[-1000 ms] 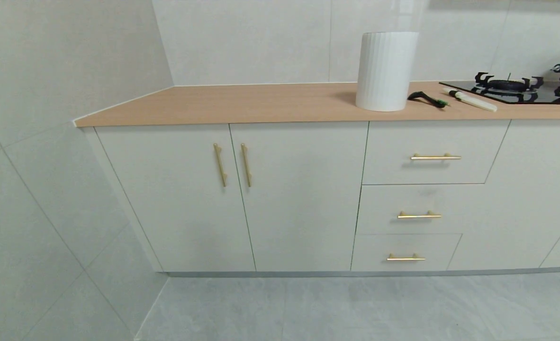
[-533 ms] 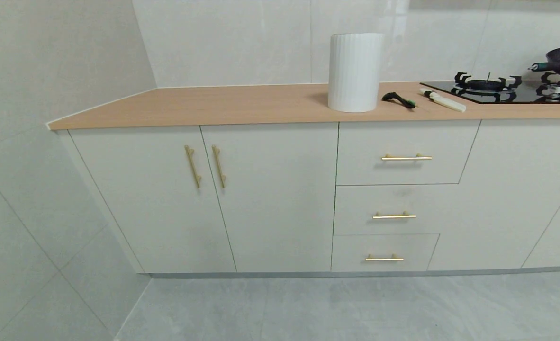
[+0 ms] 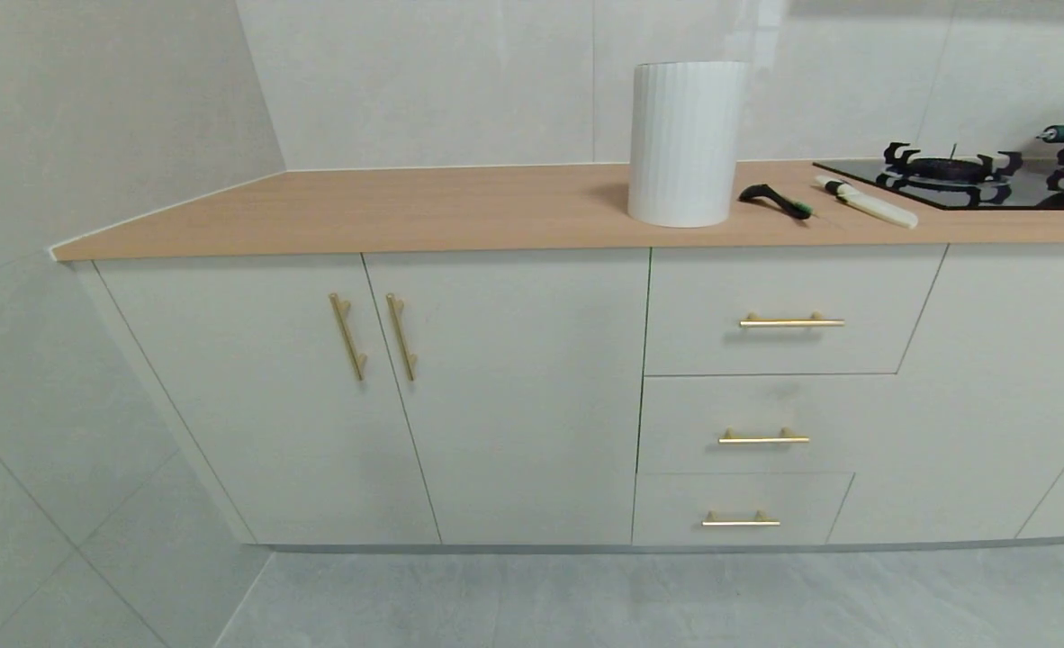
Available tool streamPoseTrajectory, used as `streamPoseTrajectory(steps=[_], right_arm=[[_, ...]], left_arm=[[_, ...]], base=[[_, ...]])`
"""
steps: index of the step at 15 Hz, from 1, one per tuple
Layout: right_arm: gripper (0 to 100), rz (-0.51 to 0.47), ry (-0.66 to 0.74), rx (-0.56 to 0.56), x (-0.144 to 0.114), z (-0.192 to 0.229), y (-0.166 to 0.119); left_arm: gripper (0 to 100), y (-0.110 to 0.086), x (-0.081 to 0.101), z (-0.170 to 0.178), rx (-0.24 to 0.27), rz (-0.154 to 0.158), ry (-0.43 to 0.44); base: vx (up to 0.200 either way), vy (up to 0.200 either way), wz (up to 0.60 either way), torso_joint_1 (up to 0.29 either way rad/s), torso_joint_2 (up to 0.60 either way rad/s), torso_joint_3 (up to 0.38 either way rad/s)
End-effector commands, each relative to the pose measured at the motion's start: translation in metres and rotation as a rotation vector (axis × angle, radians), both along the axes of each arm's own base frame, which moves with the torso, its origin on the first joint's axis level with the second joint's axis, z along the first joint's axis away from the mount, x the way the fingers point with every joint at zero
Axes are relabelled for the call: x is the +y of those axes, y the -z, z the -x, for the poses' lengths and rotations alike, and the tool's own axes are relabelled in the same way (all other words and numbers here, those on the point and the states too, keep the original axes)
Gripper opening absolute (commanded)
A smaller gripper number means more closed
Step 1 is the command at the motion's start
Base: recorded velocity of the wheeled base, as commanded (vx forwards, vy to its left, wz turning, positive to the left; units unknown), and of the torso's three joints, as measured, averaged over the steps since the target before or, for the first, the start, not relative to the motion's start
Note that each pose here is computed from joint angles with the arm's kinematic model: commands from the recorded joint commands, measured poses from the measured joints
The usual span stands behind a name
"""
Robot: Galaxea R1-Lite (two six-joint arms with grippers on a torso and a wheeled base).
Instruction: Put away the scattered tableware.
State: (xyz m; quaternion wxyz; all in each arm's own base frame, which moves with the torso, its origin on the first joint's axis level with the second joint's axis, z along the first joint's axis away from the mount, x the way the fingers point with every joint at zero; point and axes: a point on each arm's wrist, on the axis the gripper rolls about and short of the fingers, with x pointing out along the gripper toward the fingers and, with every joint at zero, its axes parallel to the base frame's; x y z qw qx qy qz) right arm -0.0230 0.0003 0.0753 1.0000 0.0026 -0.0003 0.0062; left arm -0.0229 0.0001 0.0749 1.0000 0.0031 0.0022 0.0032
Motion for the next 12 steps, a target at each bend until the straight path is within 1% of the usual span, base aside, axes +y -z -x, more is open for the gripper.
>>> streamPoseTrajectory(steps=[1,7,8,12], right_arm=[[100,0.001,0.0,0.002,0.0,-0.0002,-0.0001],[100,-0.001,0.0,0.002,0.0,-0.0002,-0.0001],[100,-0.001,0.0,0.002,0.0,-0.0002,-0.0001],[100,-0.001,-0.001,0.002,0.0001,-0.0002,-0.0001]], left_arm=[[100,0.0,0.0,-0.0001,0.002,0.0,0.0],[100,-0.0001,0.0,-0.0001,0.0,0.0,0.0],[100,-0.0001,0.0,-0.0001,0.0,0.0,-0.001],[100,-0.0001,0.0,-0.0001,0.0,0.0,-0.001]], base=[[0.0,0.0,0.0,0.0,0.0,0.0],[0.0,0.0,0.0,0.0,0.0,0.0],[0.0,0.0,-0.6,-0.002,-0.01,0.002],[0.0,0.0,0.0,0.0,0.0,0.0]])
